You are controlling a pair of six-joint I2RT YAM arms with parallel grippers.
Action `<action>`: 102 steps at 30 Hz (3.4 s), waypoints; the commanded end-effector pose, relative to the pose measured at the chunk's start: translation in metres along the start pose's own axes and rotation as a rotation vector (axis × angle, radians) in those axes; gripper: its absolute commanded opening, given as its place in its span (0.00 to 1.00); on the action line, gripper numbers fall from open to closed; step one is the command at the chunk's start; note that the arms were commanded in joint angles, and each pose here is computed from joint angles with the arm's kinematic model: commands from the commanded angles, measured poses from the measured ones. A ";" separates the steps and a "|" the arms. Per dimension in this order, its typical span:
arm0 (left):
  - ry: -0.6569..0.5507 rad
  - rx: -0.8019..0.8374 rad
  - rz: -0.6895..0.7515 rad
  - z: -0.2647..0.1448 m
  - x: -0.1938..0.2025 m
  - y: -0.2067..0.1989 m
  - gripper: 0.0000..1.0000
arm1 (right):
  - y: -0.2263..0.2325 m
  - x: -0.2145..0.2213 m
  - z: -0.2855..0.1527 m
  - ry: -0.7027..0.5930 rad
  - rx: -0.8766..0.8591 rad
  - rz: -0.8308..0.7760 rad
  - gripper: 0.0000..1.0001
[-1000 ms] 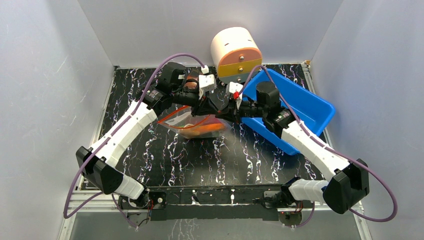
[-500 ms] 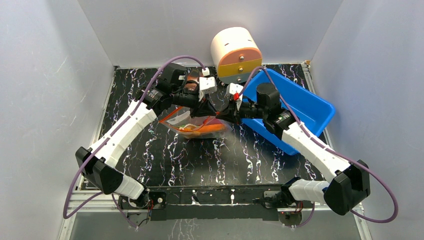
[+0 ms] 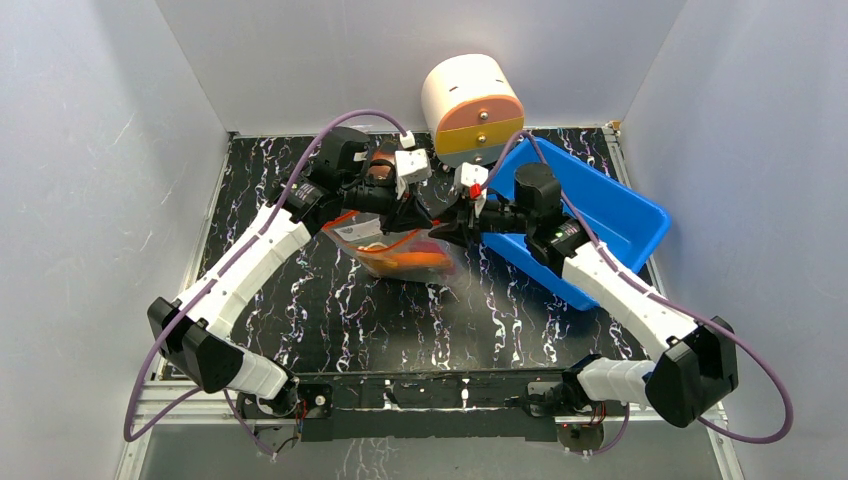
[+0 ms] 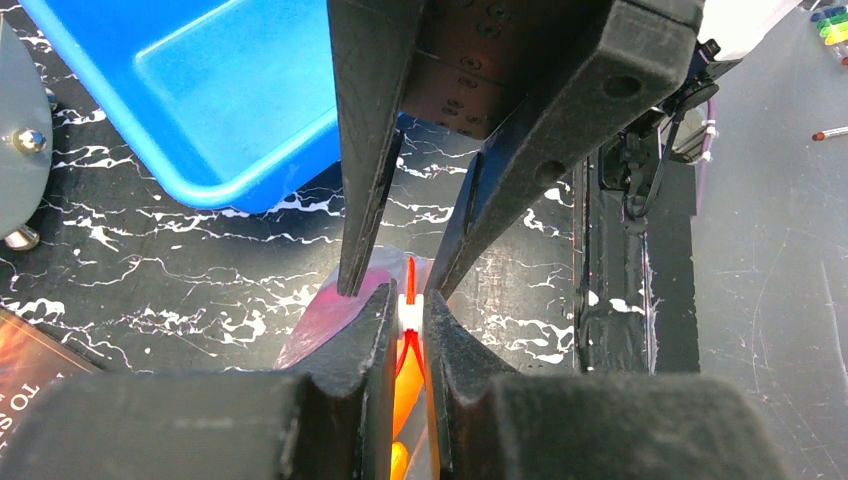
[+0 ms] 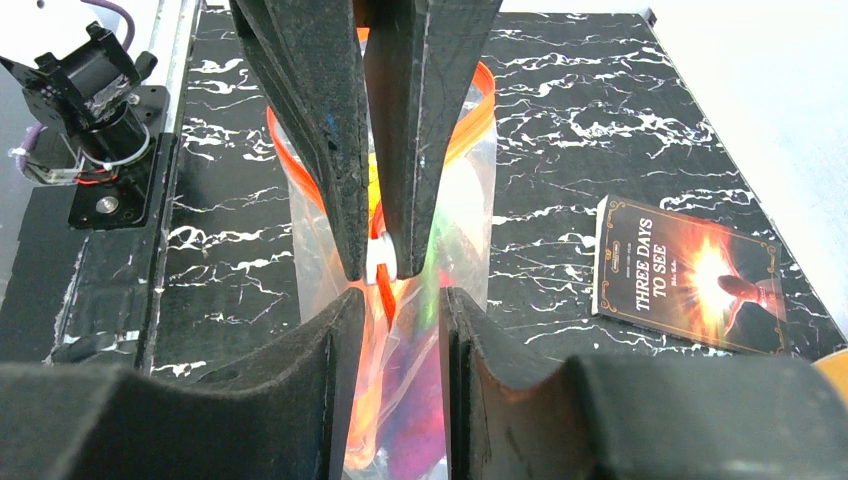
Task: Place the food in the zip-top bag and seal the zipper
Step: Zip the zipper food storage bag at the center of the board.
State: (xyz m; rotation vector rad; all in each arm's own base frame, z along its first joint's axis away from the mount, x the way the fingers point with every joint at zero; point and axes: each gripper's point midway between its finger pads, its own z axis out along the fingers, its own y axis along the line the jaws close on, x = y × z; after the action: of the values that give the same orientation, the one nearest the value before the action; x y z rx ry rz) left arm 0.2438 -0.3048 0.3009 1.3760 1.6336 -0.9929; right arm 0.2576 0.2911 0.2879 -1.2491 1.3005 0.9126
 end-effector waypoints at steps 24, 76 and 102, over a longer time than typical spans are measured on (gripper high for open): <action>-0.028 -0.008 0.053 -0.008 -0.011 -0.003 0.05 | -0.003 -0.014 0.009 -0.043 -0.015 -0.055 0.00; 0.070 -0.064 0.070 -0.026 0.004 -0.006 0.00 | 0.000 -0.022 0.007 -0.042 -0.012 -0.052 0.38; 0.168 -0.074 0.092 -0.034 0.024 -0.005 0.00 | 0.000 -0.020 0.013 -0.003 0.008 -0.102 0.00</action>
State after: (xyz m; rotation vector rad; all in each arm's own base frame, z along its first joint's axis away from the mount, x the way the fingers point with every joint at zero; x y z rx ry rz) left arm 0.2392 -0.2767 0.2835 1.4723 1.7037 -0.8202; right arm 0.2523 0.3139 0.2784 -1.3168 1.2916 0.9315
